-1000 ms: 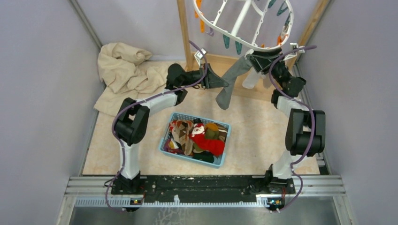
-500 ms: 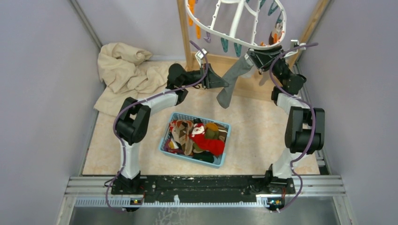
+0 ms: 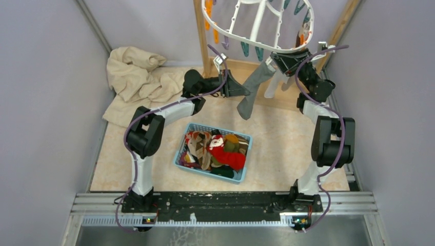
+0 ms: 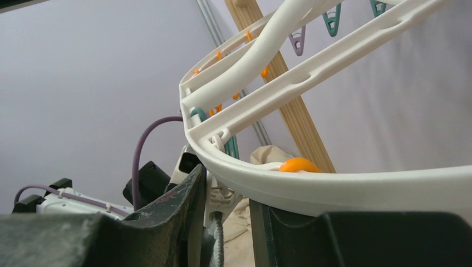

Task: Remove the socks clipped to the hanger
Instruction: Remove the sock from the hanger.

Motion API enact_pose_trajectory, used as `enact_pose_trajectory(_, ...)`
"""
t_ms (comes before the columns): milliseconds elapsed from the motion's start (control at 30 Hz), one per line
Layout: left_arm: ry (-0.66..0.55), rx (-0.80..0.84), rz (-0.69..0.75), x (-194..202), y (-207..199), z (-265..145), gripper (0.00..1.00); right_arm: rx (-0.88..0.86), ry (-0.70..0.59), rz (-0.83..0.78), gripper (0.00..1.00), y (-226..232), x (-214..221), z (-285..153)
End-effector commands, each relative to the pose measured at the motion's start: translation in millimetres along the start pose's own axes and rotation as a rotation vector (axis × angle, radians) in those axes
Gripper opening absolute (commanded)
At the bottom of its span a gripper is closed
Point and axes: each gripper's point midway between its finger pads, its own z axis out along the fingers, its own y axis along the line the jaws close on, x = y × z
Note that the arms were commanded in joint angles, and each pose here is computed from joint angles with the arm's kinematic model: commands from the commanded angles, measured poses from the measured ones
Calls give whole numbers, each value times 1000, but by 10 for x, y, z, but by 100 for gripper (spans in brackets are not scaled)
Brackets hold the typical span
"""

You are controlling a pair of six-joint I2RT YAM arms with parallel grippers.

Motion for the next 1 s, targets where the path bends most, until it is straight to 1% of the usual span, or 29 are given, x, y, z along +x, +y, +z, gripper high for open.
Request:
enact_pose_trajectory(0, -5, 17, 38, -28, -35, -37, 6, -86, -21, -94, 0, 266, -174, 127)
enact_pose_trajectory(167, -12, -23, 29, 4, -68, -173, 6, -58, -18, -93, 0, 220, -161, 119)
enact_pose_trajectory(367, -3, -90, 19, 183, -170, -345, 7, -49, -23, -91, 0, 222, -177, 122)
enact_pose_trajectory(500, -5, -110, 53, 205, -444, -428, 7, -40, -13, -85, 0, 226, -167, 118)
enact_pose_trajectory(600, 9, -155, 79, 228, -624, -507, 8, -20, 17, -69, 0, 221, -122, 110)
enact_pose_trajectory(633, 17, -184, 74, 245, -652, -539, 8, -15, 45, -57, 15, 223, -75, 102)
enact_pose_trajectory(667, 21, -206, 74, 254, -708, -569, 8, -9, 73, -41, 20, 225, -27, 92)
enact_pose_trajectory(767, 17, -267, 63, 289, -824, -668, 9, 47, 117, 6, 26, 206, 98, 7)
enact_pose_trajectory(967, 18, -333, 21, 423, -931, -809, 10, 159, 207, 58, 44, 260, 429, -212)
